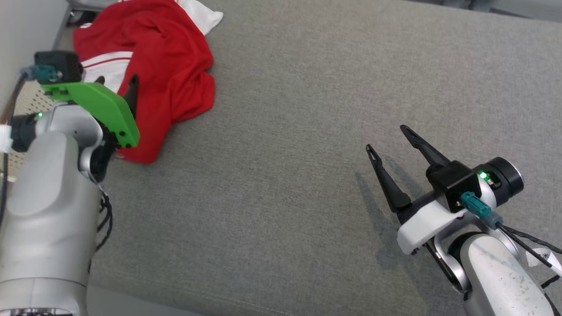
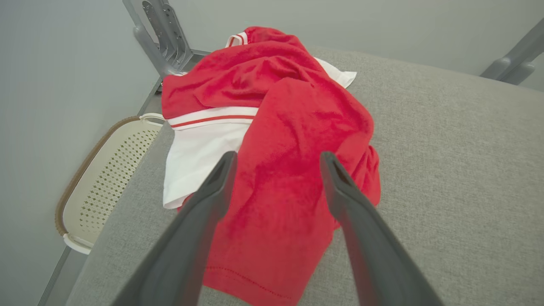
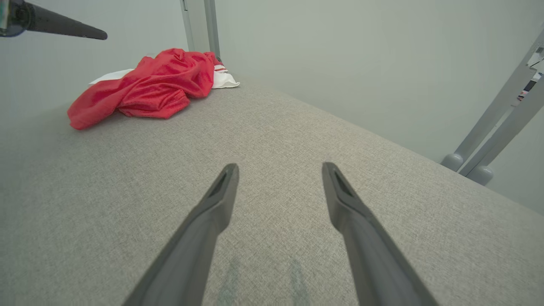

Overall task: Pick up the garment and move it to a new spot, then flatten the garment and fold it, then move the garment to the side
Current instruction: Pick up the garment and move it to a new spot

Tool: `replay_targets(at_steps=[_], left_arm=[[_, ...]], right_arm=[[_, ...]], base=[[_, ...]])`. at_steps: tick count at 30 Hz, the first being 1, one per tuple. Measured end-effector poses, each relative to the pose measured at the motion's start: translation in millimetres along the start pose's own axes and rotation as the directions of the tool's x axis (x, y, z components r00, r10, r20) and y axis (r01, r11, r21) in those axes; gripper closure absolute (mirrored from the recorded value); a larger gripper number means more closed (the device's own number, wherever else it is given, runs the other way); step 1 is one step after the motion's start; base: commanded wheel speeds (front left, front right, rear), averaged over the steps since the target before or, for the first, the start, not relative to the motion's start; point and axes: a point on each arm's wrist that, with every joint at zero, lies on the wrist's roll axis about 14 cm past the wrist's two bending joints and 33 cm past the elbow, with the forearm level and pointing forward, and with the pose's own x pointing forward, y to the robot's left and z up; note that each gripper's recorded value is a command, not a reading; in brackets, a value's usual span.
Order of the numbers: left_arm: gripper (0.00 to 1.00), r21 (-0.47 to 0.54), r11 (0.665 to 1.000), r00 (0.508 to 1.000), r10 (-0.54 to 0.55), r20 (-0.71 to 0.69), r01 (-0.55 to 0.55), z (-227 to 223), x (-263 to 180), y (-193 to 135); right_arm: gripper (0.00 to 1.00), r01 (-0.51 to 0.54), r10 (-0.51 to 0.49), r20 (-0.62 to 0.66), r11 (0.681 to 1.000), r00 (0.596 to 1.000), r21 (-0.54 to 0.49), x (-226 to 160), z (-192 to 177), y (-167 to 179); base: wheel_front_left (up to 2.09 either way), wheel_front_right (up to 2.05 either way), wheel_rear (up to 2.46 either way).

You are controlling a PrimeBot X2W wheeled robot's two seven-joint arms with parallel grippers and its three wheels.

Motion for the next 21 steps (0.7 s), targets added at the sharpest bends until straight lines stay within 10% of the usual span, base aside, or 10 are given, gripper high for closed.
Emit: replay_targets(at_steps=[21], left_arm=[[0.0,0.132,0.989,0.942,0.103,-0.319,-0.064,-72.7,108.5,8.5]], right_arm=[[0.0,0.03,-0.023,-0.169,0.999,0.985,0.043,-7.4,-79.7,-35.9]], base=[[0.0,0.0,0.0]])
